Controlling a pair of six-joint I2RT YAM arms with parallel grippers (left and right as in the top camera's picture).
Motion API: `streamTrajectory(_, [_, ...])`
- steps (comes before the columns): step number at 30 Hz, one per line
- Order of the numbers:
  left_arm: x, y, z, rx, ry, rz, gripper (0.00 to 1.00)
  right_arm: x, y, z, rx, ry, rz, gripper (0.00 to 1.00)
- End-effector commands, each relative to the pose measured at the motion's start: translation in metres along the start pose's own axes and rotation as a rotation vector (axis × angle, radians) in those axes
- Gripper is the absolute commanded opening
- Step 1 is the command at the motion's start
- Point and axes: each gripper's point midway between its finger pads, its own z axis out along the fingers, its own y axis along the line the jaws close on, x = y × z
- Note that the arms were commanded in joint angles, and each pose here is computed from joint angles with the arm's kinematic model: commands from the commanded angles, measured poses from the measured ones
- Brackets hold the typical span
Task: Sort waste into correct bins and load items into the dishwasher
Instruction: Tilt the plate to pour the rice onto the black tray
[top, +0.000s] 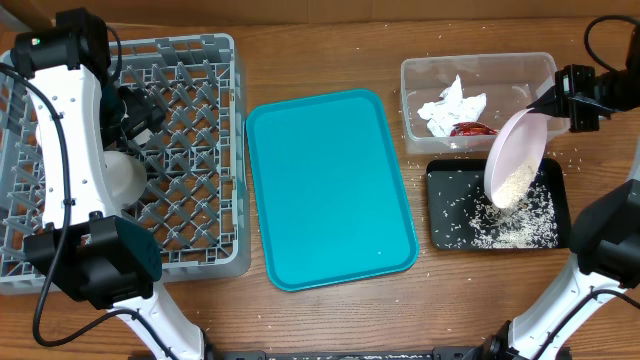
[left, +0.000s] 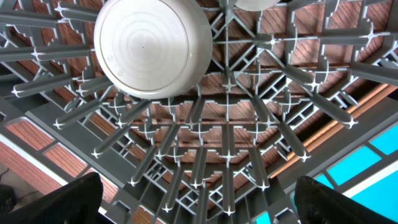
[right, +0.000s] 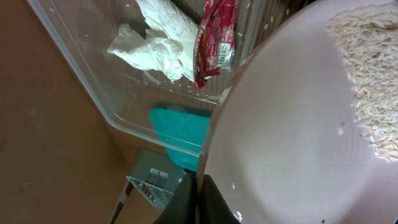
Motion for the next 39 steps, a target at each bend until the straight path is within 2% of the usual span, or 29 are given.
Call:
streamTrajectory(1, [-0.001,0.001,-0.013,0.028,-0.033,-0.011,1.0,0.016,0.012,-0.025,-0.094,0.013,-0.074,0.04])
streamTrajectory(6, [-0.001,0.001,-0.013,0.027,-0.033,-0.011,1.0,0.022,0.011,-0.033,-0.132,0.082,-0.061,0.04])
streamTrajectory(13, [-0.001,0.001,-0.013,0.027,-0.033,-0.011,1.0,0.005,0.001,-0.054,-0.185,0.097,-0.024,0.04])
streamTrajectory(18, [-0.001,0.001,-0.013,0.027,-0.033,-0.011,1.0,0.009,0.007,-0.06,-0.248,0.141,-0.088,0.04])
streamTrajectory(25, [-0.001,0.001,-0.013,0.028,-0.033,-0.011,1.0,0.009,0.006,-0.06,-0.245,0.143,-0.098,0.04])
streamTrajectory(29, [-0.001,0.001,-0.013,0.027,-0.033,-0.011,1.0,0.024,0.016,-0.065,-0.32,0.216,-0.171,0.04])
streamTrajectory(39, [-0.001,0.001,-0.013,0.027,-0.033,-0.011,1.0,0.028,0.019,-0.067,-0.343,0.24,-0.172,0.04])
